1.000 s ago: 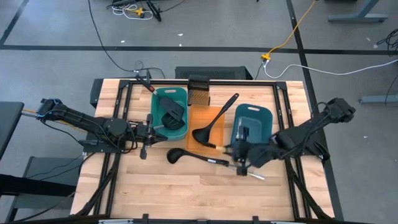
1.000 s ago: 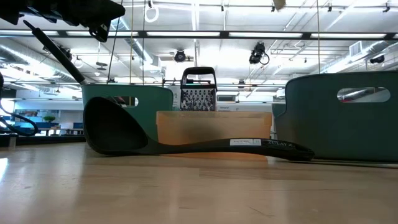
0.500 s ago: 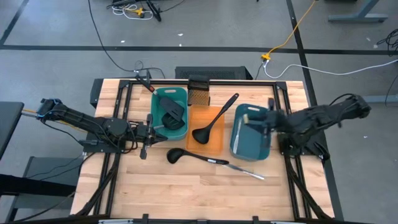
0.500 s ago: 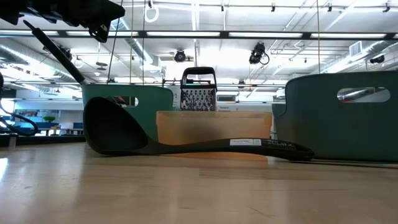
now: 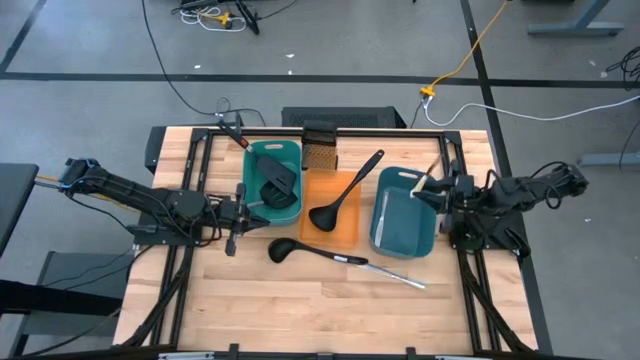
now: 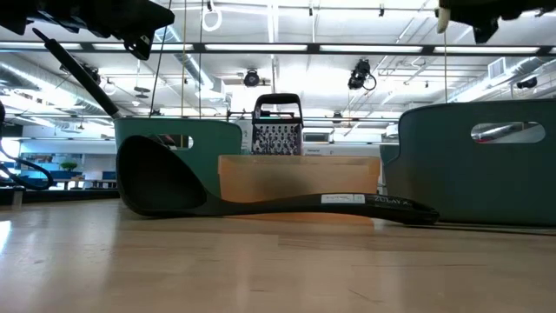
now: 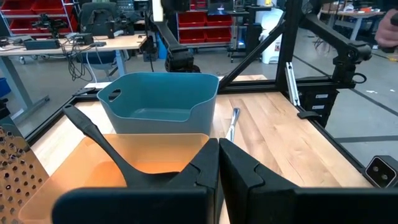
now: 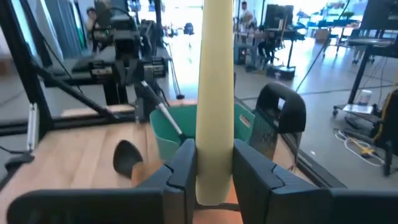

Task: Pick & Place Kitchen Items
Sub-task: Put the yellow table knife into the blue bin

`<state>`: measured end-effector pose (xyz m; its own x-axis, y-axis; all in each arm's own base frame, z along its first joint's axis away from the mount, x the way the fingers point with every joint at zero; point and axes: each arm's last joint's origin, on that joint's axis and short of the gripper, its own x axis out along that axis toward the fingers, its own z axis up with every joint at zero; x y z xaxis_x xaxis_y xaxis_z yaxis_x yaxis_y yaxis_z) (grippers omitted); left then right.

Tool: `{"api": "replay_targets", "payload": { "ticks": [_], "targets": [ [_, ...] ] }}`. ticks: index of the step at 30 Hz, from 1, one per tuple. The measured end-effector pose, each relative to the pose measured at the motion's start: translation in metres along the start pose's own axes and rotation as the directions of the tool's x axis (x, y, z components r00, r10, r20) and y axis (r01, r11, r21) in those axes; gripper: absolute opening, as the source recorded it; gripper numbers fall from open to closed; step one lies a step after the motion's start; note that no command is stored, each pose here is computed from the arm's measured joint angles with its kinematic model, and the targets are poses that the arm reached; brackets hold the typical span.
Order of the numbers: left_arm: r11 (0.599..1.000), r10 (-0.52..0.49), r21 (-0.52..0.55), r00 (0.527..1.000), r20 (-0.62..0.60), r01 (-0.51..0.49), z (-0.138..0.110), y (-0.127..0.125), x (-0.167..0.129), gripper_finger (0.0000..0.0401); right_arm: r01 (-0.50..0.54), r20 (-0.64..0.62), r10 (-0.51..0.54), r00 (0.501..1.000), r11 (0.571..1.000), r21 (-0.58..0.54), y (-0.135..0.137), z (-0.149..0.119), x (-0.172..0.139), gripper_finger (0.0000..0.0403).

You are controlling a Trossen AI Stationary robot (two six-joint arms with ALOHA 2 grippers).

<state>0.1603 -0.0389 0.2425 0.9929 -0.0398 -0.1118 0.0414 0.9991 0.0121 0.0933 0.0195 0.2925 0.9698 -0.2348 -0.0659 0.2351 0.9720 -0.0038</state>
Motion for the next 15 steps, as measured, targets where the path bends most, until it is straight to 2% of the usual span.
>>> {"api": "replay_targets", "payload": {
  "ticks": [4,7,9,15],
  "targets": [
    [1.0,0.0,0.0,1.0,-0.002,0.0,0.0,0.0,0.0,0.0018,-0.006,0.071,0.003,0.997,0.999,0.047,-0.005,-0.011,-0.006,0.0085],
    [1.0,0.0,0.001,1.0,-0.003,0.0,0.0,0.0,0.0,0.0018,0.019,0.079,-0.025,0.997,0.997,0.072,-0.009,-0.017,-0.011,0.0085],
    [1.0,0.0,0.003,1.0,-0.011,0.0,-0.001,0.0,0.0,0.0018,0.059,0.058,-0.065,0.996,0.993,0.102,-0.012,-0.018,-0.014,0.0085],
    [1.0,0.001,0.009,0.999,-0.035,-0.001,-0.003,0.0,0.0,0.0018,0.183,-0.051,-0.179,0.983,0.98,0.083,-0.019,-0.011,-0.019,0.0085]
  ]
}}
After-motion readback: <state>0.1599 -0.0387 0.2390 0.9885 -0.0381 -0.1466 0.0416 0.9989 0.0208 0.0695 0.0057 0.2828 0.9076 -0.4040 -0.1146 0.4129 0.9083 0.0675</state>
